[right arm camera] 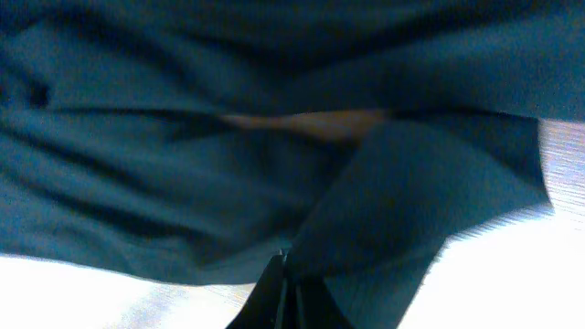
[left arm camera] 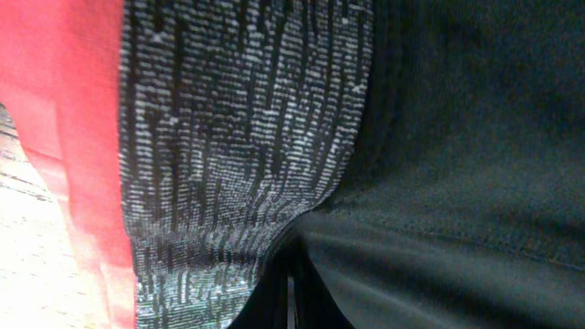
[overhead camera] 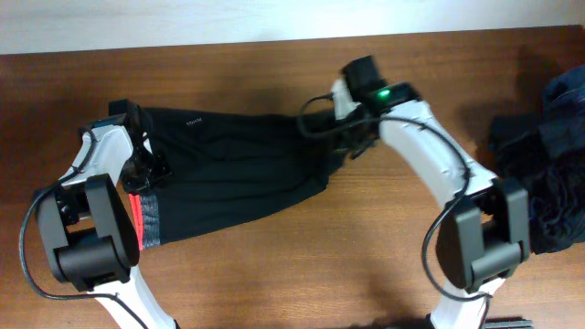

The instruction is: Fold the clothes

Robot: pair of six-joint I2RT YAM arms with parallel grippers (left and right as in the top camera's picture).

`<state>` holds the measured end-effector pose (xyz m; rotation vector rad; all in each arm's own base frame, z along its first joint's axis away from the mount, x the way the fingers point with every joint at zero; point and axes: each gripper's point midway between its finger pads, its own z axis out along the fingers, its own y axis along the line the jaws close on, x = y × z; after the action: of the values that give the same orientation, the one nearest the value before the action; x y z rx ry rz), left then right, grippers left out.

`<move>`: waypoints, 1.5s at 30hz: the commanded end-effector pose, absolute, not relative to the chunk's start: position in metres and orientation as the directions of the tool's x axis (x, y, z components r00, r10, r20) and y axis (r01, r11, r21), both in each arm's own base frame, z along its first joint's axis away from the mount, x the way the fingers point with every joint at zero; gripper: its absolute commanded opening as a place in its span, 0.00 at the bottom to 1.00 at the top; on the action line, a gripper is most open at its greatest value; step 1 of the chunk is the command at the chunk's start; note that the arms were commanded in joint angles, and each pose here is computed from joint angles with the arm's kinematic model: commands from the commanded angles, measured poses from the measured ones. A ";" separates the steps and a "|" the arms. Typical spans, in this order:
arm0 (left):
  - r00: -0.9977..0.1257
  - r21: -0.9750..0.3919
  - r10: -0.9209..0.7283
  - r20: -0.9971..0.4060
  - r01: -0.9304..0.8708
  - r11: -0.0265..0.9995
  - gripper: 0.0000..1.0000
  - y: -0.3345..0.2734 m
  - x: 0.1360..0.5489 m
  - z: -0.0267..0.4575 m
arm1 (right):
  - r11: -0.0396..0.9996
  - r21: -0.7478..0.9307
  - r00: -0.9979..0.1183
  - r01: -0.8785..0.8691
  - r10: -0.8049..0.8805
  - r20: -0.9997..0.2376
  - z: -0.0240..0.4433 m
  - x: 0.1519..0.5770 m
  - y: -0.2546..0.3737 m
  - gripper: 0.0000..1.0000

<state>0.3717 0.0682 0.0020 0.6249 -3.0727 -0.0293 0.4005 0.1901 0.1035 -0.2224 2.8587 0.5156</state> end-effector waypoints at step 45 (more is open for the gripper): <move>-0.918 0.033 -0.395 -0.002 -0.395 0.918 0.24 0.070 0.368 0.007 | 0.867 0.403 -0.946 -0.292 -0.201 -0.254 0.108 0.399 0.203 0.91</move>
<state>0.3690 0.0674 0.0020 0.6259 -3.0608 -0.0297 0.4037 0.1787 0.1077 -0.2988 2.8498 0.5214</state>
